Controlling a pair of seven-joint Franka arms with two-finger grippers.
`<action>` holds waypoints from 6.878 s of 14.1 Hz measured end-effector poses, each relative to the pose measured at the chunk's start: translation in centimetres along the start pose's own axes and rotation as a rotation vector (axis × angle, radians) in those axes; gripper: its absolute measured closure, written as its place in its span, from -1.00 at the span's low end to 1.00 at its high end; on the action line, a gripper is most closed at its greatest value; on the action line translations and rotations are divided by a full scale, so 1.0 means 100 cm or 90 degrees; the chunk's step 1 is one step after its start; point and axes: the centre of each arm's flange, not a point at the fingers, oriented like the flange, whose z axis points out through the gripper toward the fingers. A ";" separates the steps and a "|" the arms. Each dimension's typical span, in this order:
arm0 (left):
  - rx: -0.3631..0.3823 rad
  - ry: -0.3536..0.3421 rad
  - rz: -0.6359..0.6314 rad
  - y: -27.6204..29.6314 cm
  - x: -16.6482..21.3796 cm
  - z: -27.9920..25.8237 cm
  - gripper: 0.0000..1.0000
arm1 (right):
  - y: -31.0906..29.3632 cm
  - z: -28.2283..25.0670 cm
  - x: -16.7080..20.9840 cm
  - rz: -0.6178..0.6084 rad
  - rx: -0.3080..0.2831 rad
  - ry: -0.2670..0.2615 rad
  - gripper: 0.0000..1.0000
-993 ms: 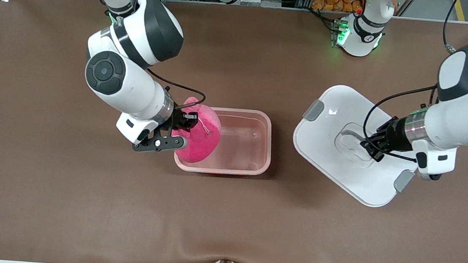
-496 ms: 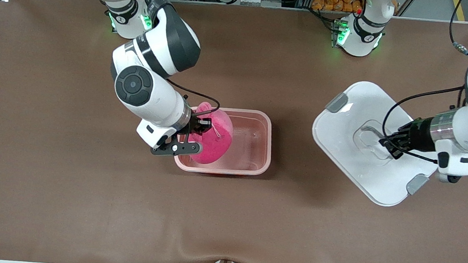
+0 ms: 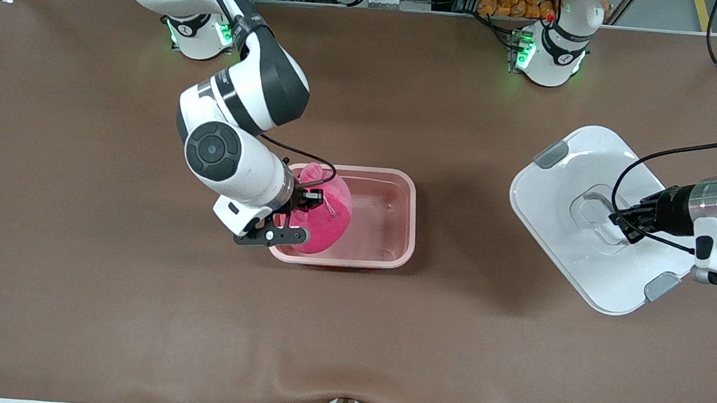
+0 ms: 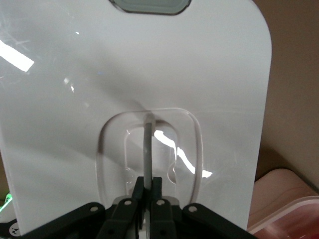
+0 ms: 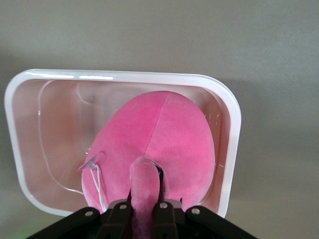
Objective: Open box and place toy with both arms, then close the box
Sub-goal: 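Lower the pink toy into the open box with the right gripper, then open the right gripper and withdraw it while the left gripper brings the lid, then lower the lid onto the box with the left gripper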
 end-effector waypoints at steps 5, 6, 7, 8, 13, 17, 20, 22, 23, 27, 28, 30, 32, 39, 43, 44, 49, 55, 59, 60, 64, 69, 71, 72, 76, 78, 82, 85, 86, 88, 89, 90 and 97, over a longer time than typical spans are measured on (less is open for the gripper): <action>0.002 -0.002 0.004 0.000 -0.001 0.002 0.86 | 0.006 0.034 0.011 0.004 -0.010 -0.014 0.74; 0.002 -0.002 0.004 0.000 0.000 0.002 0.86 | 0.008 0.041 0.014 0.001 -0.013 -0.020 0.74; 0.002 -0.002 0.005 0.000 0.000 0.002 0.86 | 0.011 0.049 0.016 -0.002 -0.017 -0.025 0.74; 0.001 -0.002 0.010 -0.001 0.001 0.002 0.86 | 0.014 0.054 0.018 -0.003 -0.023 -0.028 0.74; 0.002 -0.011 0.018 -0.022 0.021 0.006 0.86 | 0.011 0.080 0.020 -0.051 -0.068 -0.023 0.74; 0.001 -0.012 0.030 -0.028 0.026 0.006 0.86 | -0.017 0.089 0.009 -0.100 -0.069 -0.012 0.74; 0.001 -0.013 0.032 -0.028 0.026 0.006 0.86 | -0.047 0.098 0.000 -0.129 -0.060 0.019 0.74; 0.002 -0.013 0.032 -0.028 0.026 0.007 0.86 | -0.064 0.110 -0.006 -0.145 -0.057 0.028 0.74; 0.001 -0.013 0.032 -0.029 0.026 0.006 0.86 | -0.072 0.115 -0.008 -0.153 -0.054 0.038 0.74; 0.000 -0.014 0.037 -0.034 0.031 0.006 0.86 | -0.092 0.131 -0.008 -0.183 -0.036 0.082 0.74; -0.001 -0.014 0.036 -0.037 0.033 0.006 0.86 | -0.098 0.136 -0.010 -0.191 -0.032 0.091 0.74; -0.001 -0.016 0.032 -0.042 0.037 0.006 0.86 | -0.110 0.147 -0.013 -0.219 -0.027 0.108 0.73; -0.001 -0.016 0.033 -0.041 0.037 0.007 0.86 | -0.120 0.159 -0.015 -0.266 -0.019 0.137 0.64; -0.001 -0.017 0.035 -0.040 0.036 0.008 0.86 | -0.124 0.172 -0.012 -0.326 -0.016 0.196 -0.51; -0.001 -0.016 0.036 -0.039 0.035 0.007 0.86 | -0.125 0.134 -0.018 -0.326 -0.022 0.179 -1.00; -0.002 -0.015 0.037 -0.038 0.034 0.006 0.86 | -0.127 0.115 -0.023 -0.326 -0.023 0.173 -1.00; -0.006 -0.013 0.013 -0.013 0.007 0.001 0.86 | -0.065 0.014 -0.018 -0.269 -0.045 0.113 -1.00; -0.002 -0.018 -0.069 0.040 -0.054 0.007 0.86 | 0.118 -0.085 0.010 -0.124 -0.046 0.095 -1.00; -0.020 0.003 -0.140 0.086 -0.103 0.015 0.86 | 0.238 -0.128 -0.013 -0.076 -0.039 0.074 -1.00; -0.029 0.008 -0.160 0.099 -0.117 0.018 0.86 | 0.266 -0.142 -0.023 -0.059 -0.035 0.072 -1.00; -0.071 0.018 -0.244 0.142 -0.164 0.031 0.86 | 0.354 -0.182 -0.074 0.018 -0.027 0.066 -1.00; -0.135 0.018 -0.382 0.181 -0.196 0.048 0.86 | 0.390 -0.206 -0.138 0.059 -0.035 0.061 -1.00; -0.150 0.029 -0.426 0.196 -0.212 0.062 0.86 | 0.392 -0.219 -0.151 0.061 -0.048 0.070 -1.00; -0.154 0.032 -0.445 0.205 -0.222 0.071 0.86 | 0.395 -0.225 -0.156 0.064 -0.052 0.074 -1.00; -0.200 0.019 -0.513 0.237 -0.253 0.101 0.86 | 0.397 -0.238 -0.171 0.074 -0.053 0.056 -1.00; -0.212 0.037 -0.526 0.247 -0.266 0.117 0.86 | 0.394 -0.241 -0.174 0.079 -0.052 0.047 -1.00; -0.219 0.081 -0.501 0.266 -0.306 0.155 0.86 | 0.391 -0.262 -0.175 0.077 -0.076 0.070 -1.00; -0.226 0.074 -0.485 0.273 -0.319 0.166 0.86 | 0.385 -0.266 -0.176 0.070 -0.081 0.063 -1.00; -0.227 0.072 -0.480 0.275 -0.323 0.169 0.86 | 0.384 -0.265 -0.175 0.069 -0.081 0.059 -1.00; -0.235 0.068 -0.470 0.279 -0.333 0.176 0.86 | 0.384 -0.260 -0.171 0.070 -0.080 0.049 -1.00; -0.237 0.070 -0.469 0.281 -0.338 0.181 0.86 | 0.385 -0.258 -0.169 0.070 -0.080 0.044 -1.00; -0.238 0.074 -0.466 0.283 -0.342 0.186 0.86 | 0.385 -0.257 -0.168 0.070 -0.080 0.041 -1.00; -0.249 0.105 -0.503 0.288 -0.355 0.209 0.86 | 0.377 -0.254 -0.164 0.060 -0.080 0.025 -1.00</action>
